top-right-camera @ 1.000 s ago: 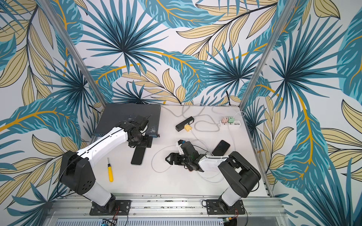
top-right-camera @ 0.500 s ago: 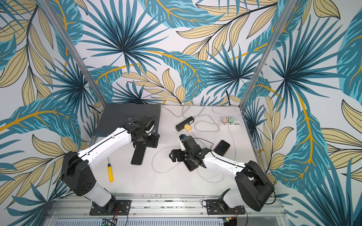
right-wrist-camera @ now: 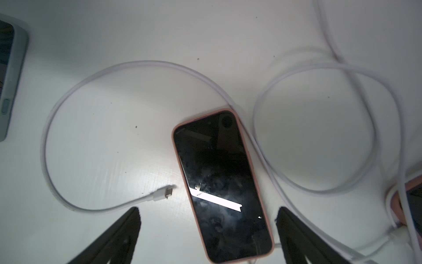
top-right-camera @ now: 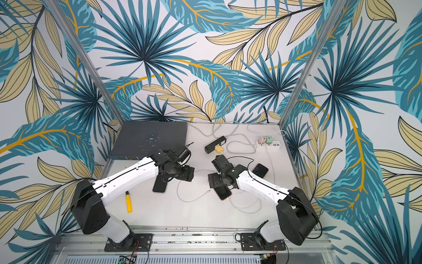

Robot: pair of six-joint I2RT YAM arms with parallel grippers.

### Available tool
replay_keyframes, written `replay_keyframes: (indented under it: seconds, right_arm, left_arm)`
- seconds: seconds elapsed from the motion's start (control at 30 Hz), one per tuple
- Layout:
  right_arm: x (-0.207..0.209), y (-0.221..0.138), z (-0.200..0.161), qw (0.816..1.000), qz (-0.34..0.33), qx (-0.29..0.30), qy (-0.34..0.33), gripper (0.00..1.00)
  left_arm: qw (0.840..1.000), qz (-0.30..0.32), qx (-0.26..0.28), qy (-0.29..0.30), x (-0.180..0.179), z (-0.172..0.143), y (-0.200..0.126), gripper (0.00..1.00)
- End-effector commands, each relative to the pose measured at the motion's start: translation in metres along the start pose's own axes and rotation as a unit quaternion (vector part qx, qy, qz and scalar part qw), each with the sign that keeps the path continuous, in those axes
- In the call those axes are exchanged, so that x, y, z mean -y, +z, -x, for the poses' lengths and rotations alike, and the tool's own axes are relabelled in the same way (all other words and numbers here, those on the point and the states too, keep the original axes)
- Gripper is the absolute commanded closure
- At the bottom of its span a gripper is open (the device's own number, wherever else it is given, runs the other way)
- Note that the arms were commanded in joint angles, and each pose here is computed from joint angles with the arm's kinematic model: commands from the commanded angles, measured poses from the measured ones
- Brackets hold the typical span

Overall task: Unplug the charging cable from the phone
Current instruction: Pick up the phone at the center of the board.

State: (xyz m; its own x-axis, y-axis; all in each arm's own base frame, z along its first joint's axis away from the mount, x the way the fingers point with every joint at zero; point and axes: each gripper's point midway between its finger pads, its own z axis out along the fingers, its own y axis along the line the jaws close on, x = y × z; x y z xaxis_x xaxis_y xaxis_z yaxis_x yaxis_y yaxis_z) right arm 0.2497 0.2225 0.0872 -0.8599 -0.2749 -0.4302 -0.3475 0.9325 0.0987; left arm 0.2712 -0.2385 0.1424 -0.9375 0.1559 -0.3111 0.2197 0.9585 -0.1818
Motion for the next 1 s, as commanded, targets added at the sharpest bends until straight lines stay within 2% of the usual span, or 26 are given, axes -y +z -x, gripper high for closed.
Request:
replay_keyframes:
  seconds: [0.0, 0.33, 0.97]
  right_arm:
    - [0.023, 0.007, -0.025, 0.998, -0.036, -0.046, -0.010, 0.11]
    - [0.014, 0.031, -0.051, 0.994, 0.001, -0.100, -0.041, 0.05]
    - [0.010, 0.040, -0.054, 0.990, 0.010, -0.121, -0.069, 0.05]
  left_arm:
    - [1.000, -0.022, 0.014, -0.012, 0.006, -0.002, -0.005, 0.11]
    - [0.999, -0.038, 0.012, -0.014, 0.012, -0.004, 0.000, 0.12]
    - [0.999, -0.037, 0.002, -0.018, 0.011, -0.009, 0.010, 0.12]
